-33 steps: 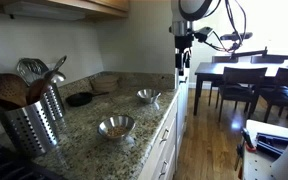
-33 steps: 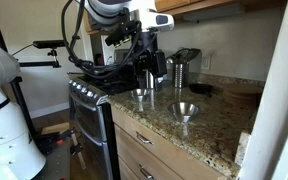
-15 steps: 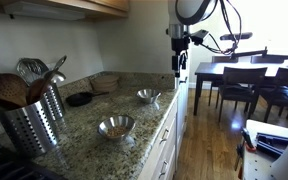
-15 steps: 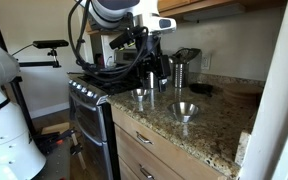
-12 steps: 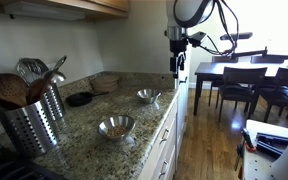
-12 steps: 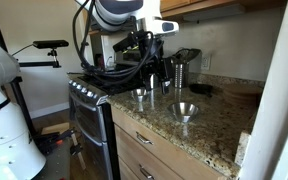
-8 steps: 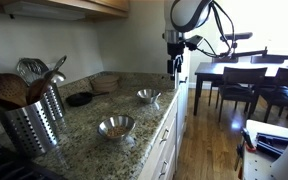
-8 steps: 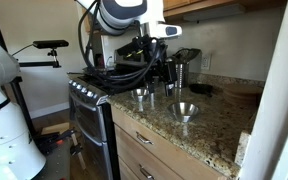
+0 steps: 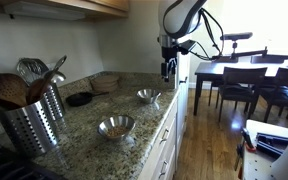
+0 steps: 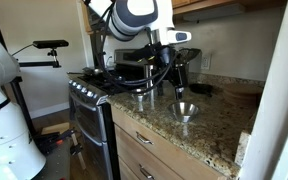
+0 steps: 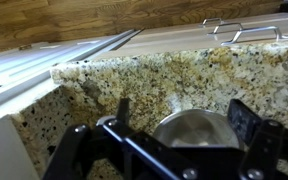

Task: Pour the things in the bowl on the left into the bowl on the right

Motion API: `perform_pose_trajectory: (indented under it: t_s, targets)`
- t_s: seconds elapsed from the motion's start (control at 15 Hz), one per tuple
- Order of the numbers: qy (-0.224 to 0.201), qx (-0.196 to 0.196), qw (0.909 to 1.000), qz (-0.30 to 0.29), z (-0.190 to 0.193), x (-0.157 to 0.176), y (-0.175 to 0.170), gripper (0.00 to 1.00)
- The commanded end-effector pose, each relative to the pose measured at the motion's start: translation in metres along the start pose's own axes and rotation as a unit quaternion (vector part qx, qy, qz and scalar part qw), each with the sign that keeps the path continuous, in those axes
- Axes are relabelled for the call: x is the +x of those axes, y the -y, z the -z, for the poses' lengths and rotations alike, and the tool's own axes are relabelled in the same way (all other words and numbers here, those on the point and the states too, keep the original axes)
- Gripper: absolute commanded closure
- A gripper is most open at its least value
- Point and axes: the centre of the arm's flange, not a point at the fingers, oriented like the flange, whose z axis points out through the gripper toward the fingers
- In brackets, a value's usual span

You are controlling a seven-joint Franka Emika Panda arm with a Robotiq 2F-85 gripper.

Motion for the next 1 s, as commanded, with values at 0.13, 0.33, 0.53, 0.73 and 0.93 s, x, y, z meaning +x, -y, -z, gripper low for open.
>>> perform_pose_trajectory:
  t_s: [0.13,0.33,0.53,0.73,0.93]
  targets:
    - [-0.007,0.002,1.0,-0.001,-0.013,0.034,-0.006,0.0]
    - [-0.006,0.004,1.0,0.001,-0.02,0.046,-0.006,0.0]
    - [-0.006,0.008,0.9999,0.005,-0.029,0.059,-0.003,0.0]
    - [-0.004,0.011,0.9999,0.011,-0.039,0.069,-0.001,0.0]
    - [-0.002,0.017,0.9996,0.022,-0.041,0.075,0.002,0.0]
